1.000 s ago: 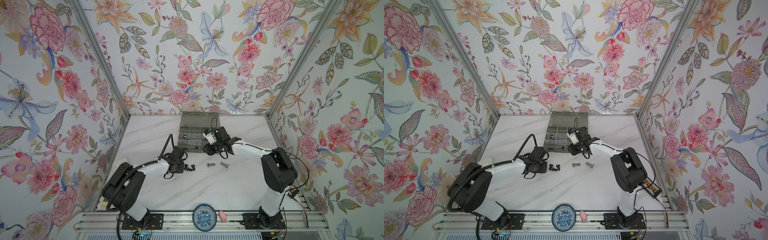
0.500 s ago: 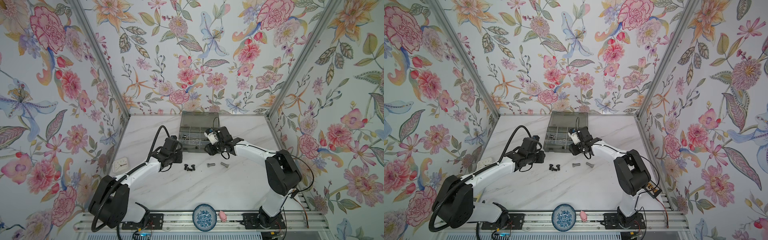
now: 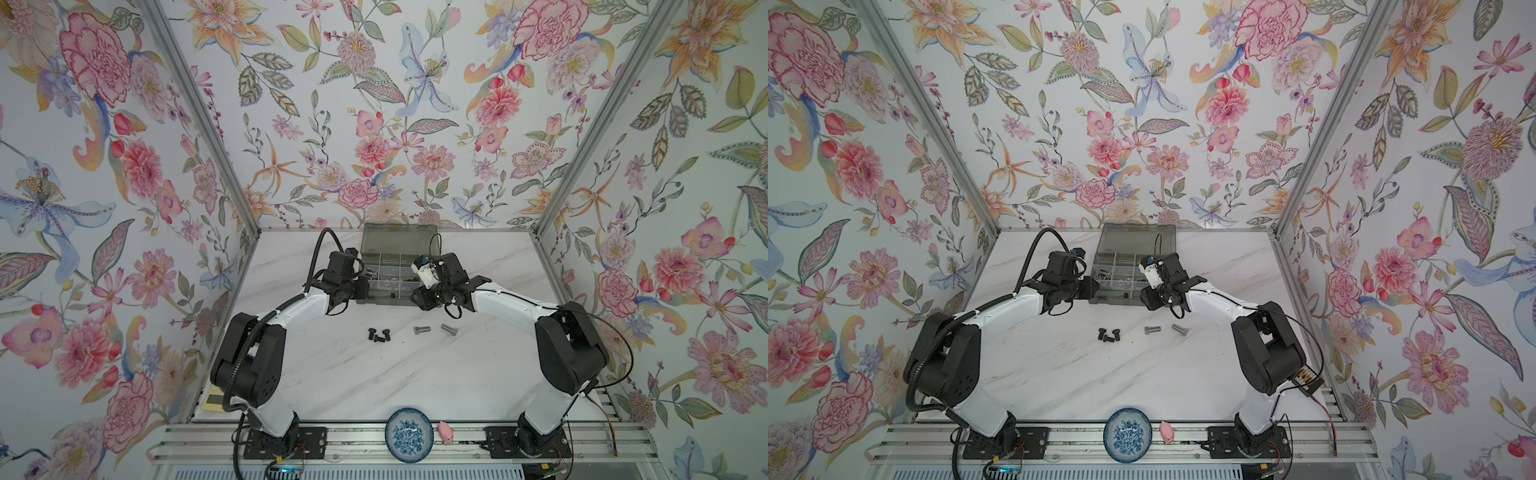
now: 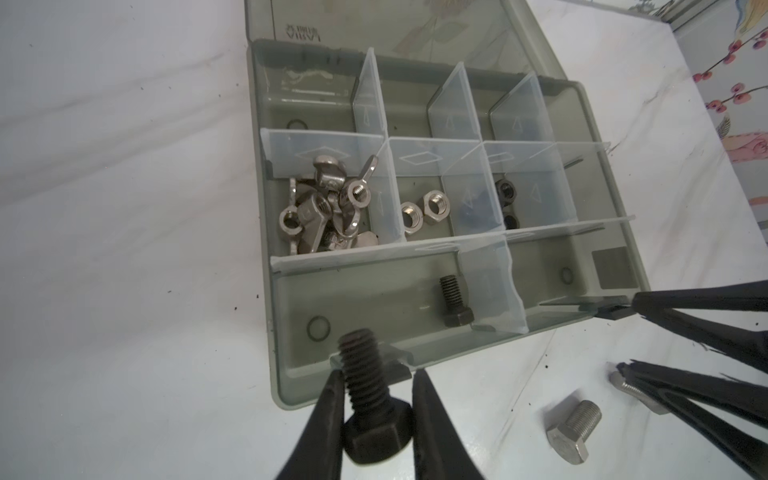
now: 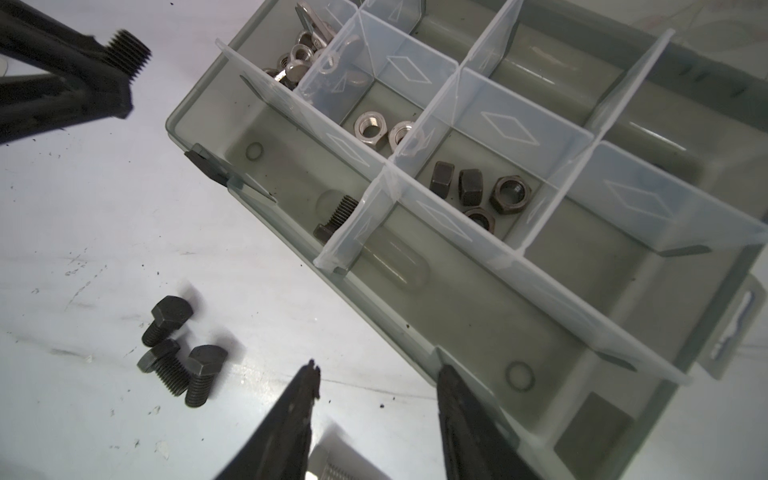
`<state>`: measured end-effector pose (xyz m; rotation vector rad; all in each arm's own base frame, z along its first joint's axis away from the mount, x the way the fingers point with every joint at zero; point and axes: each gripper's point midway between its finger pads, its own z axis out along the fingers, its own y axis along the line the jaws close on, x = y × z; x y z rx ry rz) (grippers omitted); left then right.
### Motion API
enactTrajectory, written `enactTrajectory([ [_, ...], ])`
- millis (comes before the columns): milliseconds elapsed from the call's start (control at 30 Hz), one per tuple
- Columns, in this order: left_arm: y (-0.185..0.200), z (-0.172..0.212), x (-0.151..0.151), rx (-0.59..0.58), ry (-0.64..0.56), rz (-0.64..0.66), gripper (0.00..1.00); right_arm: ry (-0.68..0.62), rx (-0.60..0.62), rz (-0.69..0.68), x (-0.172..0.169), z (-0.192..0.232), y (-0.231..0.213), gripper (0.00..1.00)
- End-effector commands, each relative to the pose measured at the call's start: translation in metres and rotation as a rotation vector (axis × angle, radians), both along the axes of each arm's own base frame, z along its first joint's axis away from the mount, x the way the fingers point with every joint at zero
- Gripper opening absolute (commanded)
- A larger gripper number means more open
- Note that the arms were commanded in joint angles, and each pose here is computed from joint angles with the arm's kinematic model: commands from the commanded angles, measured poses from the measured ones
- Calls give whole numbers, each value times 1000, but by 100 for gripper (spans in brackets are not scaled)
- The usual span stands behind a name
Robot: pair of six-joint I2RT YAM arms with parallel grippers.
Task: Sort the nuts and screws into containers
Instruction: 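Lift the black bolt with the left gripper and carry it over the box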
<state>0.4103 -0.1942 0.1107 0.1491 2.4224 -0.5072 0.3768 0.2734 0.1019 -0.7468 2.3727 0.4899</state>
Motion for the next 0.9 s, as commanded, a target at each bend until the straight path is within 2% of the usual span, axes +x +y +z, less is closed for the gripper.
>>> enactTrajectory([
  [0,-10,13,11,-35,-37,-49,0,-13,9,-29,-1,7,-7,50],
  [300,-6,-10,17,-18,-8,-25,0,-4,15,-37,-1,7,-7,50],
  [867,1,-22,34,-16,6,-10,0,10,14,-41,-4,2,-8,50],
])
